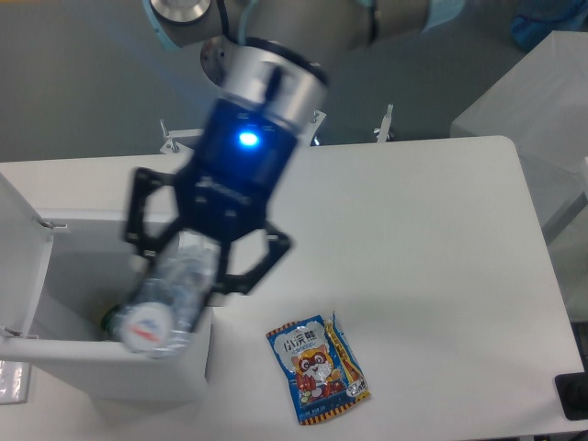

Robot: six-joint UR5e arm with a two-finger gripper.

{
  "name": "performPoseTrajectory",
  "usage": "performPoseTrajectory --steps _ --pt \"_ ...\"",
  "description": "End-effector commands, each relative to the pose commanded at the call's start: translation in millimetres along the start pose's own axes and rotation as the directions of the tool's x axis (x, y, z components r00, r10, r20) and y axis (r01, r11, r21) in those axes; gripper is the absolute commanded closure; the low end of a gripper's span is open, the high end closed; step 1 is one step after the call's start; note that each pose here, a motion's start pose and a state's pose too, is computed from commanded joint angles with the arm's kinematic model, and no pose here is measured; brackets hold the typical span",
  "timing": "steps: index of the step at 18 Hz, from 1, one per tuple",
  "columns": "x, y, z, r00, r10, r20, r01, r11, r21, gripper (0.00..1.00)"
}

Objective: Place the trash in the trash can
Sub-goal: 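Carry the bottle over the white trash bin and lower it in, then open the gripper to drop the bottle and move back over the snack bag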

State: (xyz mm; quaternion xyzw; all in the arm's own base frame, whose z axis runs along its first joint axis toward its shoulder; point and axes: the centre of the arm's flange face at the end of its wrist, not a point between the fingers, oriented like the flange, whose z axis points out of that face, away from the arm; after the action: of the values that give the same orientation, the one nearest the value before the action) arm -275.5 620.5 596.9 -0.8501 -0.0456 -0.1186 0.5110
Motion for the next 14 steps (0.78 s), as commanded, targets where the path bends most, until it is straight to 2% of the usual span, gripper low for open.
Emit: performPoseTrajectory --steps 2,4,6,9,10,11,12,14 --pt "20 5 13 0.999 0.026 -0.029 -0.026 1.000 -0.003 0.45" --pt "20 17 21 0.999 0.028 -0.038 -0.029 0.999 -0.023 0.44" --pt "33 33 31 0.995 0.070 -0.064 -0.073 0.996 -0.048 0.43" --pt "41 50 31 0.991 0.108 -0.078 -0.113 0.991 -0.065 0.40" --pt "40 53 33 0.990 0.118 -0.080 -0.123 0.990 -0.068 0.35" --pt "39 53 34 0.989 0.123 -0.081 -0.128 0.989 -0.069 0.23" --pt "40 55 35 0.989 0.121 -0.083 -0.127 0.989 -0.071 0.20" --pt "39 61 36 0.990 0.114 -0.085 -0.121 0.989 -0.081 0.06"
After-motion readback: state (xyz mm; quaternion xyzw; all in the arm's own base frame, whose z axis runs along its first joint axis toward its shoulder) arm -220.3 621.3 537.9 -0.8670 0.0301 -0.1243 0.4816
